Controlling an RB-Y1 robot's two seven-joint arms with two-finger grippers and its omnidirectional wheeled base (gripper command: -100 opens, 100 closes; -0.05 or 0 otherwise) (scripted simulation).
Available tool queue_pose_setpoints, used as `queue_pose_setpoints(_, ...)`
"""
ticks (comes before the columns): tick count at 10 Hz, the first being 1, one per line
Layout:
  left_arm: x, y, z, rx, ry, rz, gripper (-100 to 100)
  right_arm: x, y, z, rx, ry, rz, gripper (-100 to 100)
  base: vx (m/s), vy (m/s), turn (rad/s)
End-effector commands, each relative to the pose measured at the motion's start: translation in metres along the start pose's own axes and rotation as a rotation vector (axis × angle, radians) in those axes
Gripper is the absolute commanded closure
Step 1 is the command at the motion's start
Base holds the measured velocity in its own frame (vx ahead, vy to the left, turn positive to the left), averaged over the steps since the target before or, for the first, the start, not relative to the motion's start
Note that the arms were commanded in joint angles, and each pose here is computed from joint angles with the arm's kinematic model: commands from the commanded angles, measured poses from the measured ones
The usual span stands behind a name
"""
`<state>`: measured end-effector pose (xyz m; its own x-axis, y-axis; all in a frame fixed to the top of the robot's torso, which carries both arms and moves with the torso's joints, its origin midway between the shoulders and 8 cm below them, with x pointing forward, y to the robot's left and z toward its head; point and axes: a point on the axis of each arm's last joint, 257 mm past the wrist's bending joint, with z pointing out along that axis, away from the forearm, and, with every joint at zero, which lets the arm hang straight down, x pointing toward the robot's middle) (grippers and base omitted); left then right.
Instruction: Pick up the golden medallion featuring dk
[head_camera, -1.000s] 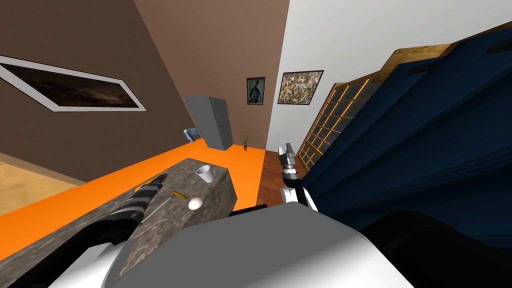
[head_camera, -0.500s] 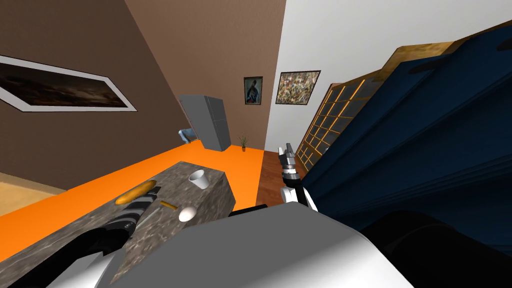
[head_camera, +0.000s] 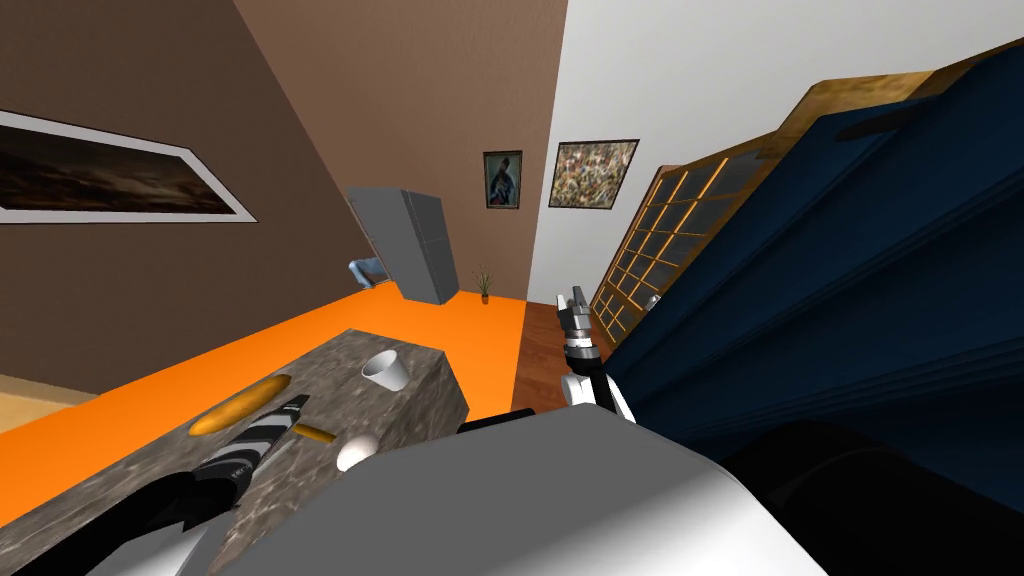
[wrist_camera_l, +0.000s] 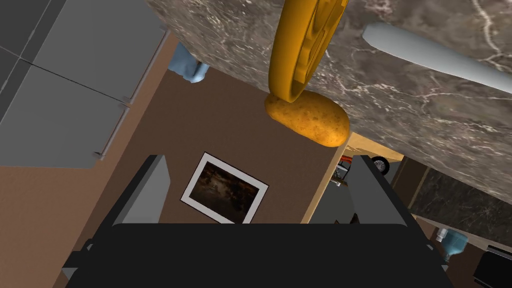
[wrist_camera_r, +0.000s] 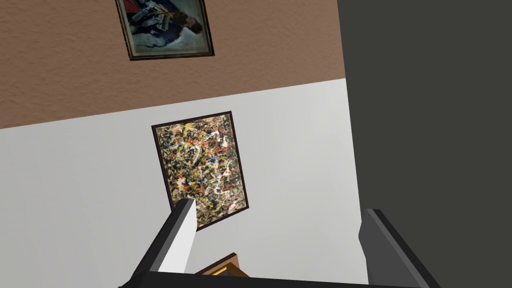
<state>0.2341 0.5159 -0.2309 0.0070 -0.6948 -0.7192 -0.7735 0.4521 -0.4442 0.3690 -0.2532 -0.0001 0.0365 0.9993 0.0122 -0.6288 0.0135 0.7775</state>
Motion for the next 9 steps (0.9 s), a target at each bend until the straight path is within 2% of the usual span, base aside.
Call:
queue_pose_setpoints(1,0.006,0.023,-0.004,-0.068,0.026,0.025,-100,0.0,0.0,0.0,0.0,0.0,0.0,0,0.098,-0.021,-0.064)
queue_pose_setpoints(2,0.008,0.028,-0.004,-0.086,0.035,0.024,-100,0.0,0.0,0.0,0.0,0.0,0.0,0,0.087,-0.016,-0.027)
queue_pose_setpoints(7,0.022,0.086,-0.019,-0.257,0.109,0.081,-100,0.0,0.0,0.0,0.0,0.0,0.0,0,0.08,-0.016,-0.042)
queue_pose_setpoints(8,0.023,0.088,-0.02,-0.268,0.115,0.081,-100,0.0,0.0,0.0,0.0,0.0,0.0,0,0.067,-0.007,-0.022)
queue_pose_setpoints(9,0.026,0.104,-0.026,-0.316,0.138,0.098,-100,0.0,0.0,0.0,0.0,0.0,0.0,0,0.076,-0.011,-0.054)
